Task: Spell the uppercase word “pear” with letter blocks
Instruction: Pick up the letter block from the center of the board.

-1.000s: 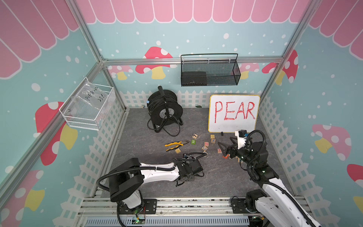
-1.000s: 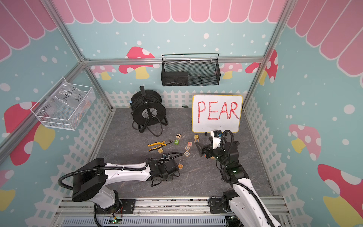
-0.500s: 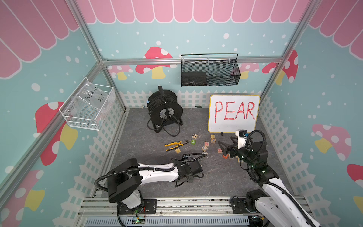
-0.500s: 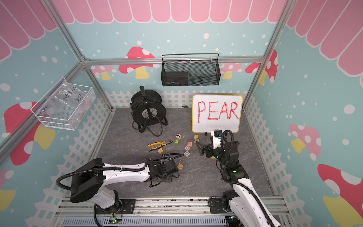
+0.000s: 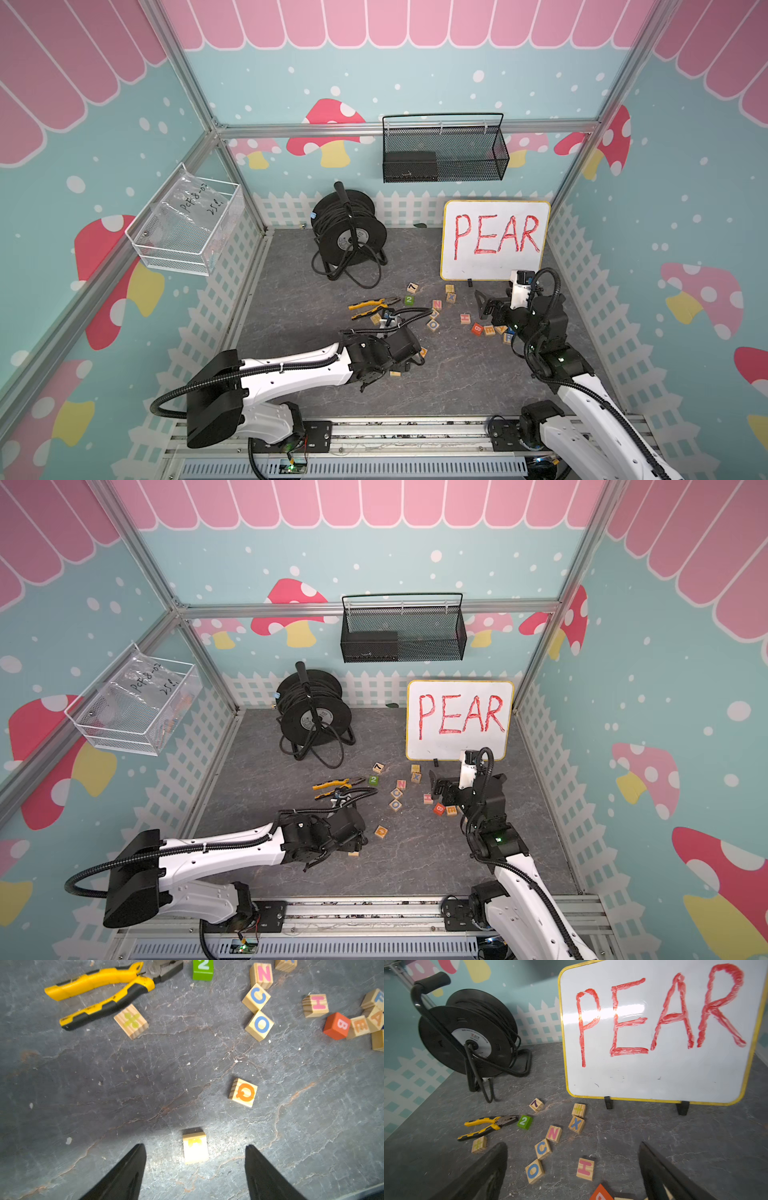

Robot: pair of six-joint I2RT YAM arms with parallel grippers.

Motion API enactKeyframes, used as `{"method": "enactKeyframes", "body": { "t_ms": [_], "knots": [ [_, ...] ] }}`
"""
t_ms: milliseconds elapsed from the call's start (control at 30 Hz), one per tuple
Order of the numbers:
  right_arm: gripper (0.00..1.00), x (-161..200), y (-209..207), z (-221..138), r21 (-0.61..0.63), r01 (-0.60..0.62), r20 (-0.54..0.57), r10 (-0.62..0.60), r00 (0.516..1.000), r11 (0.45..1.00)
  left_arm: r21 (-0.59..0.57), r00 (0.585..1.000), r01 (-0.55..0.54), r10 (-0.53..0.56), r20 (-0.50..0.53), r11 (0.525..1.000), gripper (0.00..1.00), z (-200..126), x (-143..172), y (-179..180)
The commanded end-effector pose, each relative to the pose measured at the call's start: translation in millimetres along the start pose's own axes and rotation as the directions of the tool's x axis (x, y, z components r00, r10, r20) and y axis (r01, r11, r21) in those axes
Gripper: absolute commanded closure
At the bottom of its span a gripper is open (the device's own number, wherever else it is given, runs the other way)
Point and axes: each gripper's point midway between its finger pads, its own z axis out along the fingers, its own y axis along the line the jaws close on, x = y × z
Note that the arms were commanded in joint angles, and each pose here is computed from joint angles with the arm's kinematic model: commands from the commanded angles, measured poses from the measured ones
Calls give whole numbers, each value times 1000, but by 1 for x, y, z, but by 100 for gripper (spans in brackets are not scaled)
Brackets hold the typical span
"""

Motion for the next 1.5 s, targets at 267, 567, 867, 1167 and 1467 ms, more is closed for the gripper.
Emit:
{"method": "enactKeyframes", "body": {
  "t_ms": [267, 567, 867, 1167, 1467],
  "knots": [
    [1, -16, -73, -36, 450, -85, 42, 74, 996, 889, 155, 953, -281, 257, 159, 947, 22, -2, -42, -56],
    [0, -34, -97, -66, 596, -108, 101, 60, 993, 796, 310, 858, -510, 447, 255, 802, 21, 12, -67, -147],
    [0, -42, -119, -97, 715, -142, 137, 63, 989, 685, 414, 758, -649, 589, 279, 638, 22, 49, -66, -218],
    [0, -52, -123, -126, 734, -196, 211, 55, 976, 650, 437, 617, -762, 740, 267, 478, 25, 88, -58, -258],
    [1, -59, -116, -142, 691, -213, 250, 48, 967, 690, 421, 572, -792, 779, 257, 443, 28, 122, -58, -263]
  ]
}}
